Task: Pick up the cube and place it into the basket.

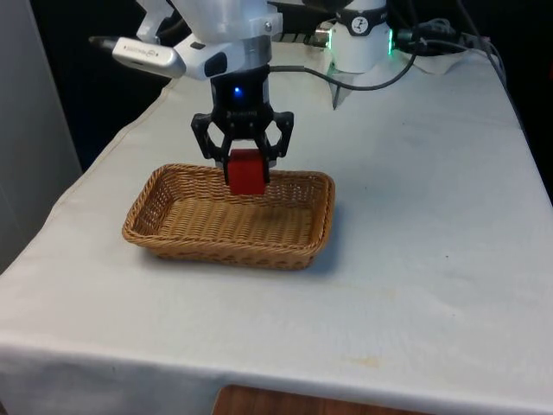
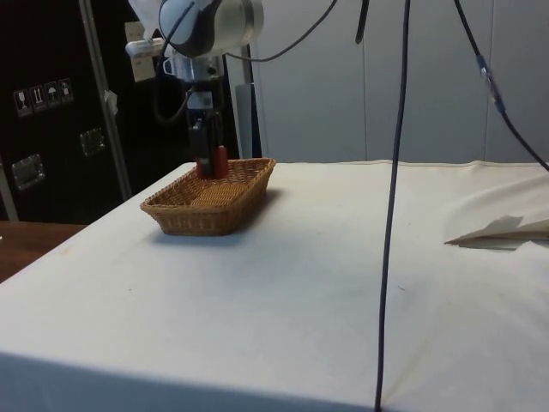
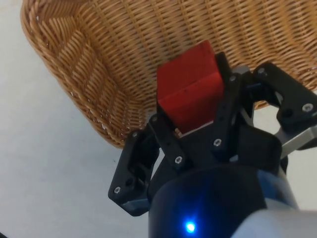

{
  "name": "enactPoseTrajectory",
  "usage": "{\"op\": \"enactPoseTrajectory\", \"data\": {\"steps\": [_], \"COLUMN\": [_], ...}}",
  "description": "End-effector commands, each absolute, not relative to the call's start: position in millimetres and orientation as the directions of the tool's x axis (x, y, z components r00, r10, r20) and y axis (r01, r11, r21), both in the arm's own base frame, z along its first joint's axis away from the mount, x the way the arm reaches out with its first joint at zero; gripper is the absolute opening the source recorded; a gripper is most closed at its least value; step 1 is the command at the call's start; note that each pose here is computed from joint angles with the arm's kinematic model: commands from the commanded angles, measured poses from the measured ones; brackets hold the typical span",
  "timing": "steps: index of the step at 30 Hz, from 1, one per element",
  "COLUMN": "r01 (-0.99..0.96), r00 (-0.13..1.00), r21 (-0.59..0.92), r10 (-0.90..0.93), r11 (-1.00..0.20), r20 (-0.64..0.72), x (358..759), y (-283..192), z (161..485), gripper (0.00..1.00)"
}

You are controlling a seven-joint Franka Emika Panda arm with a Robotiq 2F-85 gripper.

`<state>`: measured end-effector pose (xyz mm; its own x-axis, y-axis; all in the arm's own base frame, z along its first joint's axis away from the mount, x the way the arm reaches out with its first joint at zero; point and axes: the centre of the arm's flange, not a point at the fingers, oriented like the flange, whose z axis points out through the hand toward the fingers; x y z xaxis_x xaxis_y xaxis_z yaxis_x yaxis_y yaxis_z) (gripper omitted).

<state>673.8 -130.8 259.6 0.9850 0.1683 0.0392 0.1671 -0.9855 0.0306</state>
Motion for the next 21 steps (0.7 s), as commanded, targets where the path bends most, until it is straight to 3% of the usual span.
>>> {"op": "enactPoseTrajectory", "data": {"steps": [1, 21], "r01": [0.169, 0.164], "r00": [0.985, 0.986], "r21": [0.026, 0.025], "r10": [0.170, 0.164], "r11": [-0.985, -0.986], "r20": [0.041, 0.025], "x": [674, 675], "y": [-131, -132], "z": [258, 235], "gripper": [0.01, 0.01]}}
